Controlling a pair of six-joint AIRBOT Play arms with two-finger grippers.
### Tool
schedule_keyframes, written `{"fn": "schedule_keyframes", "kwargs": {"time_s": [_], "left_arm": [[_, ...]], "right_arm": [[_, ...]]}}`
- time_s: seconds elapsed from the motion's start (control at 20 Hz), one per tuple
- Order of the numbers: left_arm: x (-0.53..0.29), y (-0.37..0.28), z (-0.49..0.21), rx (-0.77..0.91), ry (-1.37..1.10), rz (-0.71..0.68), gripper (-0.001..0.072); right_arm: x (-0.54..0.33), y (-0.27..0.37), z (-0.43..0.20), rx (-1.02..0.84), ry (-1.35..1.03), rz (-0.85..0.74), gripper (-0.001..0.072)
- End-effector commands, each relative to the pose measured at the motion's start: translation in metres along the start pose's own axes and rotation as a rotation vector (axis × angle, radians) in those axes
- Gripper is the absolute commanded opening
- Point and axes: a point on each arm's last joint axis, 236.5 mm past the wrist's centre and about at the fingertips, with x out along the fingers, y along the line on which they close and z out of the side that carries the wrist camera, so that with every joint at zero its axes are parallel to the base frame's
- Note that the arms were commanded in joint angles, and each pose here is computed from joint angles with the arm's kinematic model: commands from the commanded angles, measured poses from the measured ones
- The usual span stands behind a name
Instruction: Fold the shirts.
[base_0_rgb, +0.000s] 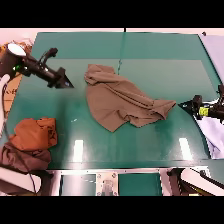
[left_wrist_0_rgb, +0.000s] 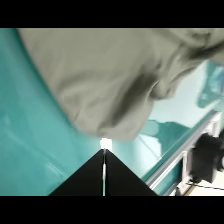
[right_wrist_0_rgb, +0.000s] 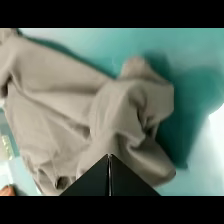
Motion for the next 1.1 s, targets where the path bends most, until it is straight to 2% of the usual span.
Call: {"fn": "schedule_keyframes", "kwargs": {"time_s": [0.0, 0.1, 0.15, 0.2, 0.3, 0.35, 0.5, 0.7, 0.8, 0.95, 1.0, 1.05], "left_arm": [[0.028, 0.015, -0.053, -0.064, -0.09, 0.1, 0.0027], [0.047, 0.035, -0.062, -0.183, -0.216, 0.099, 0.0031], [0.058, 0.045, -0.065, -0.244, -0.257, 0.082, 0.0232], [0.069, 0.054, -0.069, -0.297, -0.276, 0.072, 0.049], [0.092, 0.062, -0.074, -0.314, -0.281, 0.077, 0.0421], [0.103, 0.058, -0.072, -0.297, -0.281, 0.078, 0.041], [0.134, 0.042, -0.06, -0.257, -0.318, 0.067, 0.041], [0.15, 0.039, -0.048, -0.301, -0.354, 0.025, 0.0409], [0.154, 0.037, -0.039, -0.316, -0.383, -0.016, 0.0409], [0.162, 0.033, -0.028, -0.345, -0.416, -0.093, 0.0403], [0.166, 0.029, -0.029, -0.337, -0.406, -0.123, 0.0152], [0.167, 0.026, -0.03, -0.303, -0.397, -0.135, 0.0027]], "right_arm": [[0.004, -0.003, -0.025, 0.022, 0.043, 0.007, 0.0018], [0.009, -0.006, -0.03, 0.012, 0.026, -0.011, 0.0018], [0.013, -0.004, -0.031, -0.015, 0.019, -0.018, 0.0018], [0.016, 0.0, -0.032, -0.022, 0.023, -0.01, 0.0019], [0.019, 0.009, -0.032, -0.017, 0.021, 0.019, 0.0019], [0.02, 0.015, -0.03, -0.011, 0.014, 0.038, 0.002], [0.019, 0.028, -0.024, 0.017, -0.01, 0.096, 0.002], [0.02, 0.03, -0.025, 0.015, -0.008, 0.101, 0.0021], [0.022, 0.032, -0.027, 0.008, 0.001, 0.102, 0.0142], [0.028, 0.032, -0.037, -0.042, 0.039, 0.075, 0.0155], [0.031, 0.03, -0.043, -0.075, 0.063, 0.053, 0.0127], [0.034, 0.03, -0.048, -0.133, 0.089, 0.03, 0.0021]]}}
